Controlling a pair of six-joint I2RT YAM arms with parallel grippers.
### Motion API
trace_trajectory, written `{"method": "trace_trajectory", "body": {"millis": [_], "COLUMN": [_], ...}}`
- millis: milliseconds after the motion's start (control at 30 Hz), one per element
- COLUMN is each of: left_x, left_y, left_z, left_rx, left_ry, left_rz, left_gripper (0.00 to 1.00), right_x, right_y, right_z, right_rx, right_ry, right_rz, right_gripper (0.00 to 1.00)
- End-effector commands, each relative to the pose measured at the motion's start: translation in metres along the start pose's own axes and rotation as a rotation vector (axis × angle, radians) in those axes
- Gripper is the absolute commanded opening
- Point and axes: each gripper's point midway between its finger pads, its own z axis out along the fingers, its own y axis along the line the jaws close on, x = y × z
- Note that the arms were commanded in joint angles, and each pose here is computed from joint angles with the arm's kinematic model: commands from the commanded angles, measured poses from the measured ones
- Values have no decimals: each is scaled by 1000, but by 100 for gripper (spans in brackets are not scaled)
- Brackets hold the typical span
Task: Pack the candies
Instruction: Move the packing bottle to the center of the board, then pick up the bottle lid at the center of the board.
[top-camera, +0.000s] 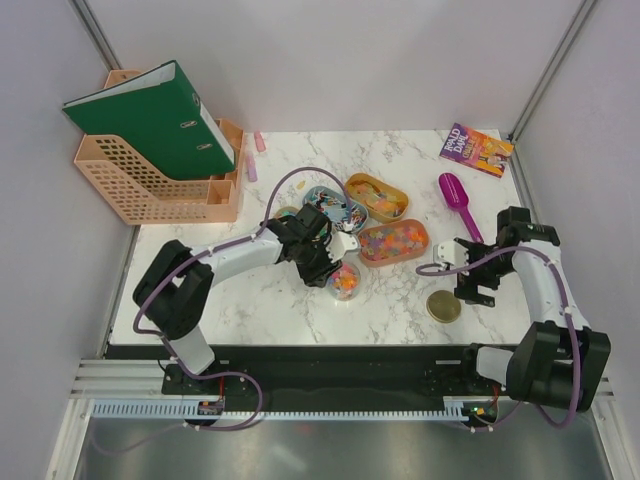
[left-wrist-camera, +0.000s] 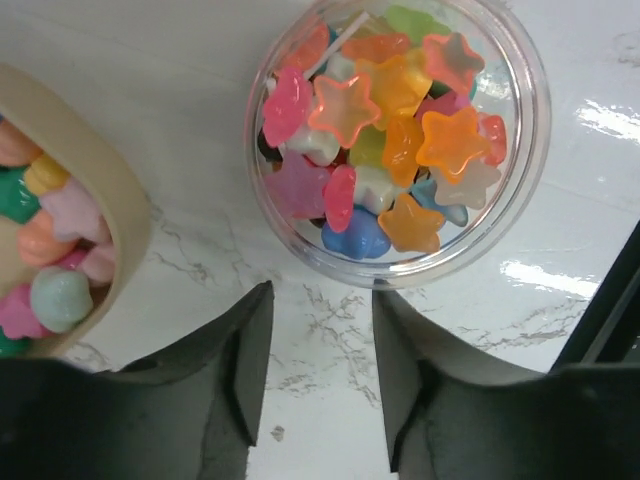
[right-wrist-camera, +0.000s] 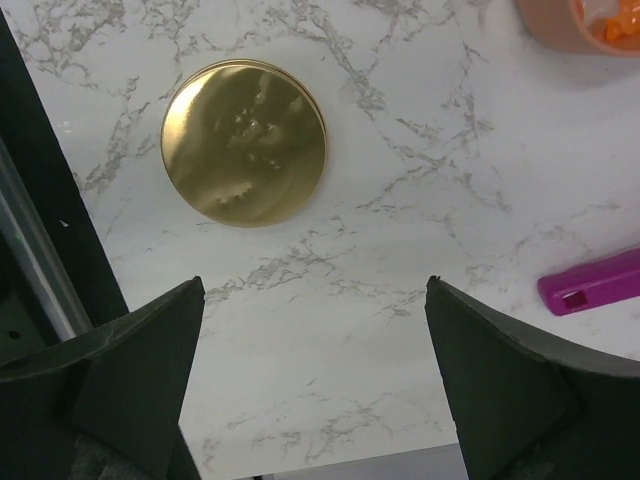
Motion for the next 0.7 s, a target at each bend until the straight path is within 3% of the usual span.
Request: {"method": "trace_trajectory", "body": {"millis": [0,100,133,167,200,233,333,667], "left_x": [9,23,26,27,29,31,33,34], "left_y": [-3,-14,-16,-18,-19,-21,-21,14], "left_z": [-22,-25,-23,-23,-21,-17,-10,-3], "left_rx": [-55,-30,-23,-8,6,27,91,-68], "left_ry": [32,61,70,68,69,74,61,122], "left_rz": [-64,-116,-132,-166,-193,-254,-387,-459], "left_gripper": [55,62,71,74,82,100,100,100], "right_x": [-13,-12,-12,-12,-11,-12,-10,-3], "right_y": [8,13,17,21,25,26,31,25], "right_z": [8,23,28,32,34,35,39,54], "right_rx": [-3,7,-9,-40,-66,-91,-180,-236], "right_ry": [-77,-98,-109,-124,-134,-141,-166,-165], "right_rz": [-242,-336,-347,-347,-357,-389,-369,-424], "right_gripper": [98,98,98,98,98,98,98,98]}}
